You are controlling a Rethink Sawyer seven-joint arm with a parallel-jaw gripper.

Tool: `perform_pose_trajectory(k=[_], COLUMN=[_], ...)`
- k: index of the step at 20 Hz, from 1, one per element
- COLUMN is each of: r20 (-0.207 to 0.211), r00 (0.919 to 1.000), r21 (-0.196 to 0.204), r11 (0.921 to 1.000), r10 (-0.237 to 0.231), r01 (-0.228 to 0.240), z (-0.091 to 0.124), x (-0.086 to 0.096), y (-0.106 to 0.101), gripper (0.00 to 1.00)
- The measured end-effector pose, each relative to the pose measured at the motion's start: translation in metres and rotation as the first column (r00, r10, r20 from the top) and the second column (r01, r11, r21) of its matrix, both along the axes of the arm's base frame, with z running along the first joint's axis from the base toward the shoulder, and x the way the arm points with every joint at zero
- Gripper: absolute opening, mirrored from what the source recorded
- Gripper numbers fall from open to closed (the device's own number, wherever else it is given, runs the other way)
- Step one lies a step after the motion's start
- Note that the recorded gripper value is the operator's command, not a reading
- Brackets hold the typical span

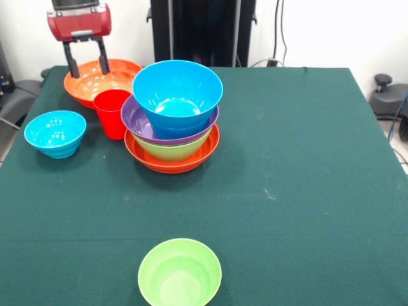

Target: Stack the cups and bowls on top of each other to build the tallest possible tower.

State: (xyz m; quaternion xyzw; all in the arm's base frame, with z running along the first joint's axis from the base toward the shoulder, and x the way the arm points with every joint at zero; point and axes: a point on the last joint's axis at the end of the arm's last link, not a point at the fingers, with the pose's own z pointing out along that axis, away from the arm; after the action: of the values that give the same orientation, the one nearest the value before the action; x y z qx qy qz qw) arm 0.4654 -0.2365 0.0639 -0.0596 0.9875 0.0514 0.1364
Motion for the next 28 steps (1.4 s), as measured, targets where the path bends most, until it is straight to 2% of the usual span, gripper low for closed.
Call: perform_pose_trajectory(k=[7,11,18,23,28], r20=[-0.055,-0.121,-0.163,-0.186,-0.191], r00=[0.9984,0.9927,0.9867,0.9824,0.9815], r21=[-0.008,-0.028,-0.04,-0.043,-0.02], r11=[0.9999,0.9995,0.9992,0.9989,0.9997], r10=[0.008,0.007,0.0,0.01,0.01], r01=[-0.008,-0.011,-0.007,-0.018,-0.014], z=[-0.014,-0.022,-0.041,-0.077,-0.108], x=[-0.011,-0.019,-0.021,-0.02,-0.012], y=[0.007,0.009,0.008,0.009,0.015], gripper=[1.0,1.0,1.0,1.0,1.0])
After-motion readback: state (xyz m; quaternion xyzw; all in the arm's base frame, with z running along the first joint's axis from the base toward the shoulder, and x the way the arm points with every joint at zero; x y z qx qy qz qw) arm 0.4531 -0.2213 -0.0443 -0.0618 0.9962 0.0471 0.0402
